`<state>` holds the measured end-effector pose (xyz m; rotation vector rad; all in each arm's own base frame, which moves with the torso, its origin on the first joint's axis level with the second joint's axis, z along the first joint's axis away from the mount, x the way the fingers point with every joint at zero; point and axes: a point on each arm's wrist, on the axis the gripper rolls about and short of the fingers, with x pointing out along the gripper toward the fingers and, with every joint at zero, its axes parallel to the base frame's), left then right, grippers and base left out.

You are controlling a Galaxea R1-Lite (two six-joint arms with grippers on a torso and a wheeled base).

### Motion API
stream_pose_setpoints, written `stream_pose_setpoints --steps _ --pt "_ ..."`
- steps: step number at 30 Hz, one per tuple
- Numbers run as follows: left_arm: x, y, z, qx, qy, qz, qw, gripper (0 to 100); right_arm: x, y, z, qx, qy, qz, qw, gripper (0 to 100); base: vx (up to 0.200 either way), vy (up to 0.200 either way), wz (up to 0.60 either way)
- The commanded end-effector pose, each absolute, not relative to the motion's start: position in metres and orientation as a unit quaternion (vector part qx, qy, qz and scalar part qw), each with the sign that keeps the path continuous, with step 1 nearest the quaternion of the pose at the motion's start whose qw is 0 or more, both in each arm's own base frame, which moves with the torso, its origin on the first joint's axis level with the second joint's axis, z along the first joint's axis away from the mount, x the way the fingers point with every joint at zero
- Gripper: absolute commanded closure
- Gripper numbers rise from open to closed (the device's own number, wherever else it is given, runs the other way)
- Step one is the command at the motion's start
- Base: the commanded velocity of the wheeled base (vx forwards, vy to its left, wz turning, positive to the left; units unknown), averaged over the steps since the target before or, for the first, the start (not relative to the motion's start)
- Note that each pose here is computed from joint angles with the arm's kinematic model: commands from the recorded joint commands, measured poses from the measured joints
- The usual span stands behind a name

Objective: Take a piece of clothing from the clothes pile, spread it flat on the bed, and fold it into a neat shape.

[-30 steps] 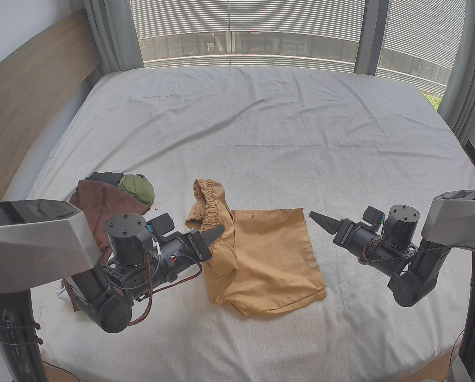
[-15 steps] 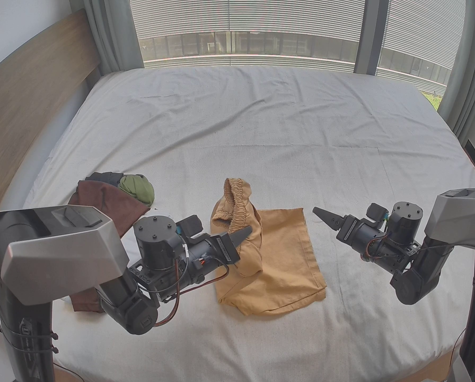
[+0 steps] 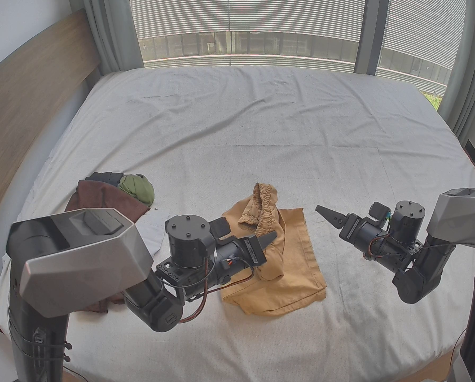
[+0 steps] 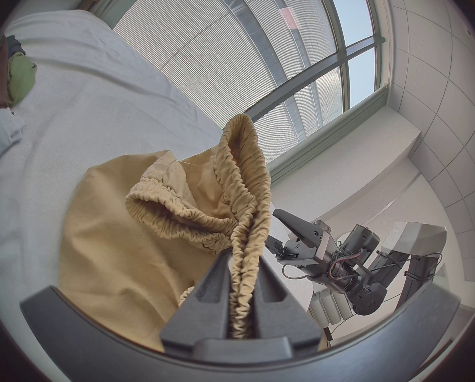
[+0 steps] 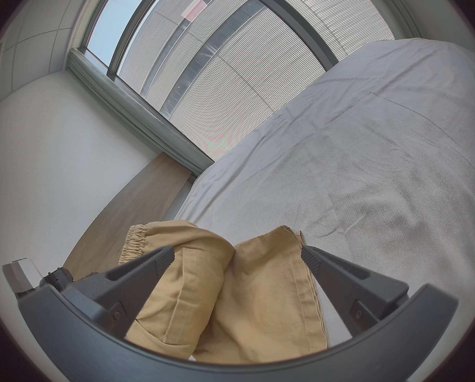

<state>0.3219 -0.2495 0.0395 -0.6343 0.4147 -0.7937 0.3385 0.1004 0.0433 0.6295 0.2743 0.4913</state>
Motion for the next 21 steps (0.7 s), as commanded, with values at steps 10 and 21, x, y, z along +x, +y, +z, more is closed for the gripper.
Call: stream_pose_setpoints --steps 10,21 --pt "0.326 -0.262 0.014 -0.295 0.220 -0.372 0.852 100 0.338 0.099 0.046 0.306 0.129 0.238 0.913 0 0.000 0.000 0.00" --pt "0.328 -0.259 0.002 -0.290 0.236 -0.361 0.854 100 0.338 0.099 0.046 0.306 0.130 0.238 0.913 0 0.000 0.000 0.00"
